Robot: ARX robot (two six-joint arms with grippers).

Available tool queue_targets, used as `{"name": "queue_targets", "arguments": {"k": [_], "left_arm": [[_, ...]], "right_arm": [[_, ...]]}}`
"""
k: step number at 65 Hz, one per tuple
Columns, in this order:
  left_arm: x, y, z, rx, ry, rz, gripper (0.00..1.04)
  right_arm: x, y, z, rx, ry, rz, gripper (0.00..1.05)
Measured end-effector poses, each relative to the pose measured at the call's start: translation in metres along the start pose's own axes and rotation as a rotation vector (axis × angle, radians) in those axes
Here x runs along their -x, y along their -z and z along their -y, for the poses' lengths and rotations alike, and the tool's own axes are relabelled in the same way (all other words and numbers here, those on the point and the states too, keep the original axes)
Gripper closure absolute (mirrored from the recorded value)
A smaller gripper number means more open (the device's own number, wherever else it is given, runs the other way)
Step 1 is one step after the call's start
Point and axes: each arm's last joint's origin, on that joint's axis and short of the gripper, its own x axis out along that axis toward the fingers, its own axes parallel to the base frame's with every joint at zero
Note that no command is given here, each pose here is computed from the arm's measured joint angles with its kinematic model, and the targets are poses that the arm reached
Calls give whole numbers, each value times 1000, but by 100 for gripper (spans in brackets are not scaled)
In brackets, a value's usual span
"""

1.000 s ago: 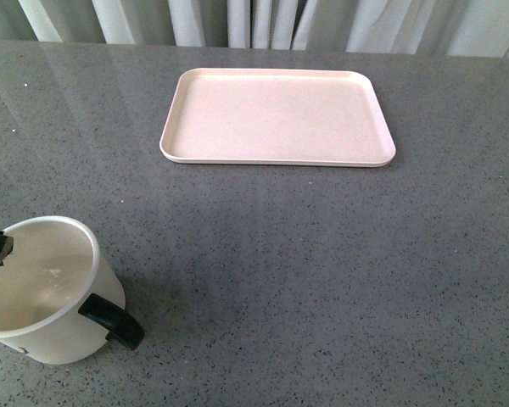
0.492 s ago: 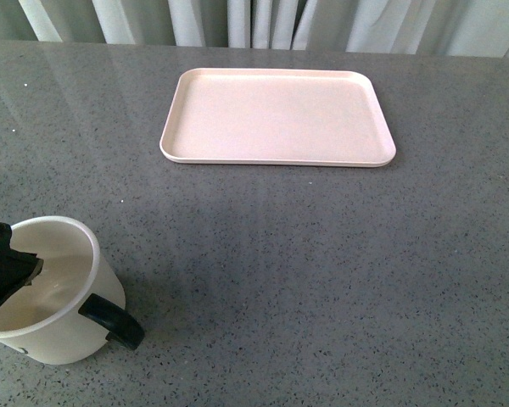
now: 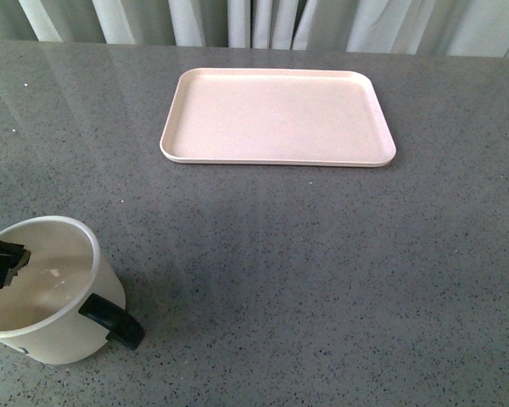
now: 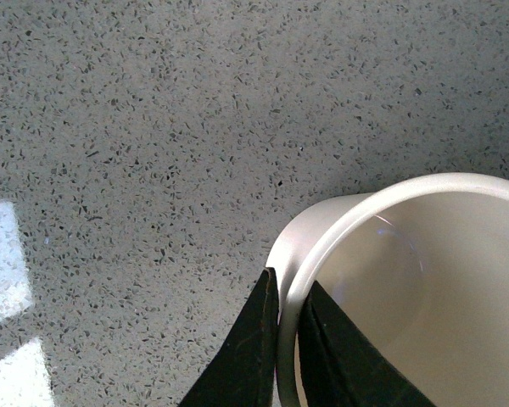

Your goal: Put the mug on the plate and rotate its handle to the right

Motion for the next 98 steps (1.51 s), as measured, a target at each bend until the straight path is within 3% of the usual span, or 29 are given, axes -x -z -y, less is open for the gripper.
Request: {"name": "queue_targets", "arguments": {"k": [3,19,40,58,98], "left_arm": [[1,-2,0,5,3,-2,103],[8,-23,5,-17,0,3,103],[6,-103,18,-74,57,115,103],[-40,-188,34,-113,138,149,103],[-110,-232,65,-167,217,70,103]], "right_arm": [[0,0,0,0,0,0,9],[0,0,0,0,0,0,9],[0,0,0,0,0,0,9],[0,0,0,0,0,0,9],[0,0,0,0,0,0,9]]}}
